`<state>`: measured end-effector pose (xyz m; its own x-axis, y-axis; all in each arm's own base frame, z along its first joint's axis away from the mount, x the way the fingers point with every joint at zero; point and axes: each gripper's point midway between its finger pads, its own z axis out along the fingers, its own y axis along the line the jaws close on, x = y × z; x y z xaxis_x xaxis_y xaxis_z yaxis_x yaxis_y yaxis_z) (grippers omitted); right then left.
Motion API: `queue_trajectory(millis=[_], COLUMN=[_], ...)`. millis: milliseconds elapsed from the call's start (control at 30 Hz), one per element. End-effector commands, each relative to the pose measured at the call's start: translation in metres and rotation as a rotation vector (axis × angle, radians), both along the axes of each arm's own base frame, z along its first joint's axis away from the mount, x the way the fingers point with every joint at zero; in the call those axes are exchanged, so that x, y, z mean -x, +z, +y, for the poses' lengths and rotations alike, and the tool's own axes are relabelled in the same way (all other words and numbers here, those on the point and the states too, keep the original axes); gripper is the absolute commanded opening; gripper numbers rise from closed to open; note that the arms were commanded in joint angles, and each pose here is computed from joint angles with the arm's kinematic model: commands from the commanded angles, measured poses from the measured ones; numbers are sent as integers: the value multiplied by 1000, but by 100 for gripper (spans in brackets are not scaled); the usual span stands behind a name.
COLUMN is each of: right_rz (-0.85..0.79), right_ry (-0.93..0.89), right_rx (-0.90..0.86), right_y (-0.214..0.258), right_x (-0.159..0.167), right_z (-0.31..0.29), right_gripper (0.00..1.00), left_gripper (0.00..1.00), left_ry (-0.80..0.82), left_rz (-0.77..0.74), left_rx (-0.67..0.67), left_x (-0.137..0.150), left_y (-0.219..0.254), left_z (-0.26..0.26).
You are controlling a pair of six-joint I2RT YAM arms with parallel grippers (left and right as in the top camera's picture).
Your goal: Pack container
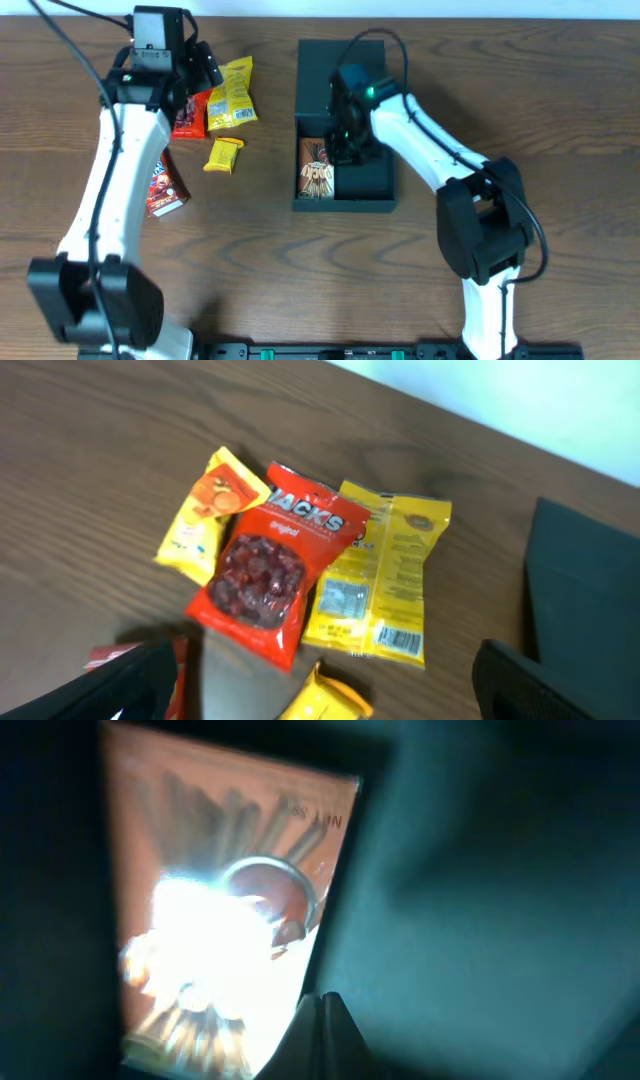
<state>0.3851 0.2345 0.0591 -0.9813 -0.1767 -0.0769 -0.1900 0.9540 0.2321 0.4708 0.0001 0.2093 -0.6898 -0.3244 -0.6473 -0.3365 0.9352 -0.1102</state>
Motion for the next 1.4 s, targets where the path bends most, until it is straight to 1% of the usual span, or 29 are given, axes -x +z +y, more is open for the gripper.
queue_trajectory(millis=[0,33,67,100,133,167,233,267,367,567,600,633,667,700,733,800,833,867,900,1000,1133,1233,1300,1367], right_rz=[-158,-197,-227,-252,-271,-290,-309,-318,-324,-319,-319,-319,-320,-321,-322,-324,-326,-328,-332,-358,-419,-473,-507,-527], right_ry=[15,20,24,26,30,29,25,23,10,-9,-12,-12,-10,-9,-9,-7,-3,-2,-4,-30,-89,-158,-213,-257], right_rx=[3,10,10,8,5,1,-2,0,2,13,13,14,16,17,17,19,22,29,40,89,120,118,121,127], right_y=[56,76,93,107,118,131,145,153,162,161,161,161,161,161,161,161,161,161,161,166,189,212,228,237], right_x=[-38,-45,-50,-54,-57,-59,-61,-62,-63,-66,-66,-67,-67,-68,-68,-69,-69,-70,-71,-75,-81,-86,-88,-88], right_z=[-8,-12,-15,-18,-20,-24,-30,-35,-45,-58,-59,-60,-62,-63,-63,-65,-66,-67,-70,-86,-118,-148,-173,-193], right_gripper=[2,5,16,34,43,48,53,56,58,61,61,61,61,61,61,61,61,61,61,60,59,59,60,60], left_gripper=[95,95,95,95,95,95,95,95,95,96,98,92,83,66,58,24,16,10,7,6,6,6,6,6], left_ry=[-78,-110,-123,-131,-133,-133,-145,-176,-229,-247,-246,-244,-240,-232,-227,-209,-198,-190,-189,-200,-239,-284,-329,-358], left_rz=[74,83,86,90,93,102,120,138,161,213,222,234,245,251,252,239,232,221,212,171,92,32,-24,-57], left_rx=[-6,5,14,22,24,25,39,81,152,151,151,152,153,159,162,176,184,190,192,191,186,177,166,163], left_x=[-16,-24,-29,-36,-41,-46,-51,-54,-58,-57,-56,-54,-53,-52,-52,-54,-56,-58,-59,-66,-71,-63,-53,-43], left_y=[-41,-55,-64,-76,-86,-99,-118,-136,-162,-203,-207,-213,-217,-220,-220,-215,-212,-206,-200,-172,-112,-68,-33,-13], left_z=[-9,-14,-17,-20,-21,-21,-25,-34,-51,-63,-63,-63,-63,-63,-63,-63,-63,-64,-64,-68,-86,-109,-133,-153])
